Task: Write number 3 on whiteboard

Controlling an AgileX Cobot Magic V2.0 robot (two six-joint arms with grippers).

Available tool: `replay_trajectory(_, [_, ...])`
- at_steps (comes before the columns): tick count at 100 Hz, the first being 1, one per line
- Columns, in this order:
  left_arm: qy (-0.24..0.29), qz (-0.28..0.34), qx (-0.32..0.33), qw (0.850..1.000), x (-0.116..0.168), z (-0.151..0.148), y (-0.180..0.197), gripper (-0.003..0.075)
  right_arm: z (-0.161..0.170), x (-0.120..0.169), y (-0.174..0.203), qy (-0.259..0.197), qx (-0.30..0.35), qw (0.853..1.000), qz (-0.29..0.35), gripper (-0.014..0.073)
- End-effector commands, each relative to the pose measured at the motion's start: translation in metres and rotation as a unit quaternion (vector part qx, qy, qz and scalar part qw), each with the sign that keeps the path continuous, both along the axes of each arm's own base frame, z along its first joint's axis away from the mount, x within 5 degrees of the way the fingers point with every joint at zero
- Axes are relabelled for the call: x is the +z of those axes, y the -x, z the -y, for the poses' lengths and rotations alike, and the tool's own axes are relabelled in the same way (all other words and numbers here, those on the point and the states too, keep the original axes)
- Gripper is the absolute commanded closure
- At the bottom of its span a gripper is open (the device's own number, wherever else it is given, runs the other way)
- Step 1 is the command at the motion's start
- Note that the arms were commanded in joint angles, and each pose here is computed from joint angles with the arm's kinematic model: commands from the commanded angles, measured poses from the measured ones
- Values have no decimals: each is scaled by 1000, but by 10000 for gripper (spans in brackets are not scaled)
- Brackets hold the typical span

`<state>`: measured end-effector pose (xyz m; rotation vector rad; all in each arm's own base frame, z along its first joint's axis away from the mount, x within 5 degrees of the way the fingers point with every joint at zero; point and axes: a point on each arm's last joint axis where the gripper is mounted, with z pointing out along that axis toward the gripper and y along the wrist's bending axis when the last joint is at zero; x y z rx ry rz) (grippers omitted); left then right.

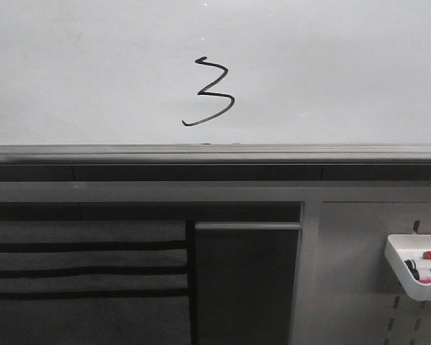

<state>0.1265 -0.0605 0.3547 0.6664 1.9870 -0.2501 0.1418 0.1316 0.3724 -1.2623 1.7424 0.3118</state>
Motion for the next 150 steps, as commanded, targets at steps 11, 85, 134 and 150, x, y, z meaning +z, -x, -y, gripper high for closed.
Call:
replay_trajectory(11, [21,23,-9,999,10,4,-4,280,0,13,-2,-8,9,999,52,593])
replay_trajectory(85, [-118,32,-356,926,4,134,-33,280,-19,-4,-13,39,51,997,47,593])
replay_trajectory(134, [-153,33,-397,904,0,173,-57,335,-19,-5,-12,43,53,997,42,593])
replay_trajectory(150, [-156,35,-405,900,0,174,-54,485,-19,-6,-12,45,55,997,40,593])
